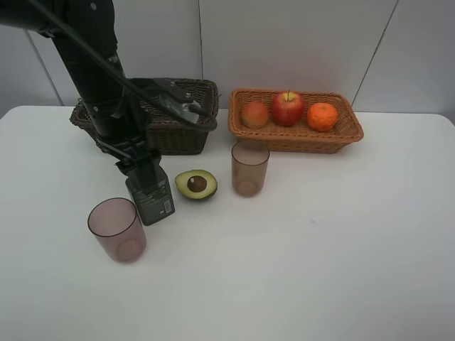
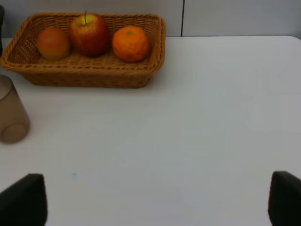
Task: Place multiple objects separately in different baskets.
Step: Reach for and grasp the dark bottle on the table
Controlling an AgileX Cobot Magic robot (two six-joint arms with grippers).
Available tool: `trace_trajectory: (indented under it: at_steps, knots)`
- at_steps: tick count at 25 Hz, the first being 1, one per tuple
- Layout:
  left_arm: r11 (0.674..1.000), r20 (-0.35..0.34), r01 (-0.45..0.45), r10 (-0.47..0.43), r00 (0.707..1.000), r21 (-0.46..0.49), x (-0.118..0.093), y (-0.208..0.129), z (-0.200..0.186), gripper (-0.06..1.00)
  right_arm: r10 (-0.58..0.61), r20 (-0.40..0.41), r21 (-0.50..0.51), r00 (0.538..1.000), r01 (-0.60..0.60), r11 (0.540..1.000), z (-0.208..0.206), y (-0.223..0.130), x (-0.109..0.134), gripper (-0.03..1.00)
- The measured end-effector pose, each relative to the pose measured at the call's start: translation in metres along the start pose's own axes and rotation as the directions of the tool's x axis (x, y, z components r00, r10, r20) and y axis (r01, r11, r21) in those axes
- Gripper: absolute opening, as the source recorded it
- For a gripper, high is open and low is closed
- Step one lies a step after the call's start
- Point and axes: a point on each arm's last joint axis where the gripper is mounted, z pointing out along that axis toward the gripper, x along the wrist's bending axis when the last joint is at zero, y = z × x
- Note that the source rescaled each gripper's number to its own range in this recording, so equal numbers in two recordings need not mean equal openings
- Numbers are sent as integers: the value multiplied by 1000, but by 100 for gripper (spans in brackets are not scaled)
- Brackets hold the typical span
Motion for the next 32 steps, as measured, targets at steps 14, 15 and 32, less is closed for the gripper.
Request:
trace_trajectory:
  at_steps: [14,15,32]
  knots:
    - [999,0,23,-23,1000,27,13,8,41,97,0,0,0,1000,0,1000,0,0,0,100]
    - [999,1,25,-25,1000,30,14,9,43,97,0,0,0,1000,0,1000,0,0,0,100]
    - [998,3,47,-48,999,44,15,9,48,87,0,0,0,1000,0,1000,0,0,0,100]
